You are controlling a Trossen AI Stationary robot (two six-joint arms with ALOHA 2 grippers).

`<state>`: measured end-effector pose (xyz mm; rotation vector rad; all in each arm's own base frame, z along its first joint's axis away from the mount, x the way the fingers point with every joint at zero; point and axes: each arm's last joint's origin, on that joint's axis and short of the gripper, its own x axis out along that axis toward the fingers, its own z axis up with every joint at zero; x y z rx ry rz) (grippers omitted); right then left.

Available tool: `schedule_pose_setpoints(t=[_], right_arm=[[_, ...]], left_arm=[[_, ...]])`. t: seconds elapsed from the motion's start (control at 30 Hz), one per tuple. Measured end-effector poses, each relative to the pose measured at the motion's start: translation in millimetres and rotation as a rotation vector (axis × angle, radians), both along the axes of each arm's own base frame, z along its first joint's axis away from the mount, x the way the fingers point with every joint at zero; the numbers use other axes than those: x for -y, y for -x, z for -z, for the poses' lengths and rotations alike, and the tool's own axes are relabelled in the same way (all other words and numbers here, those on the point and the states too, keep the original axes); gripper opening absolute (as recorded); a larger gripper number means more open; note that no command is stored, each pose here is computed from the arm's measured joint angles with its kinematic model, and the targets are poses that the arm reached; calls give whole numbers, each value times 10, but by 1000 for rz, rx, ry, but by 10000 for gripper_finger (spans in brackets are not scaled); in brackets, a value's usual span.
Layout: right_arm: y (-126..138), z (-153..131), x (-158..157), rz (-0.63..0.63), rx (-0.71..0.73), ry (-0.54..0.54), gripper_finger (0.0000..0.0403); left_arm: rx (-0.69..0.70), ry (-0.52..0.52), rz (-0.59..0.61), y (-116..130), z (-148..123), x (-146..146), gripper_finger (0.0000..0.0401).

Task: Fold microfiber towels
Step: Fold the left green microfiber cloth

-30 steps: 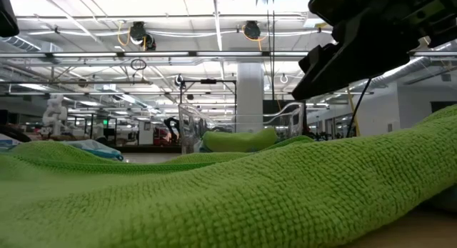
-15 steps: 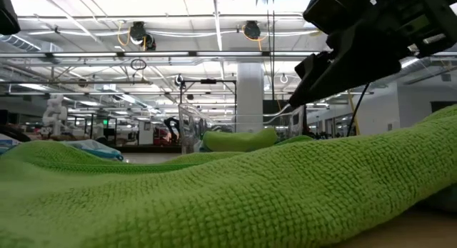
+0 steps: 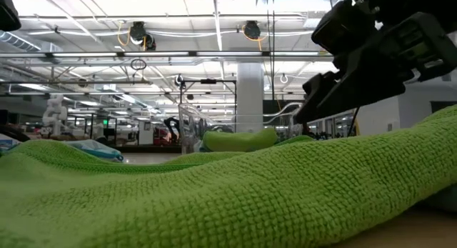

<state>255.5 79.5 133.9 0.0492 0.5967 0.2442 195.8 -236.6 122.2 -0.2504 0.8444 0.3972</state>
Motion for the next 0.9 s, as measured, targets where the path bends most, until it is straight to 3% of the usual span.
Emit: schedule_pose_setpoints(t=[0.57, 0.9], right_arm=[[-72, 365, 2, -20, -34, -48, 159], [-78, 372, -3, -25, -30, -50, 42]], left_arm=[[7, -3, -2, -5, -2, -2, 8], [7, -2, -4, -5, -2, -2, 8]])
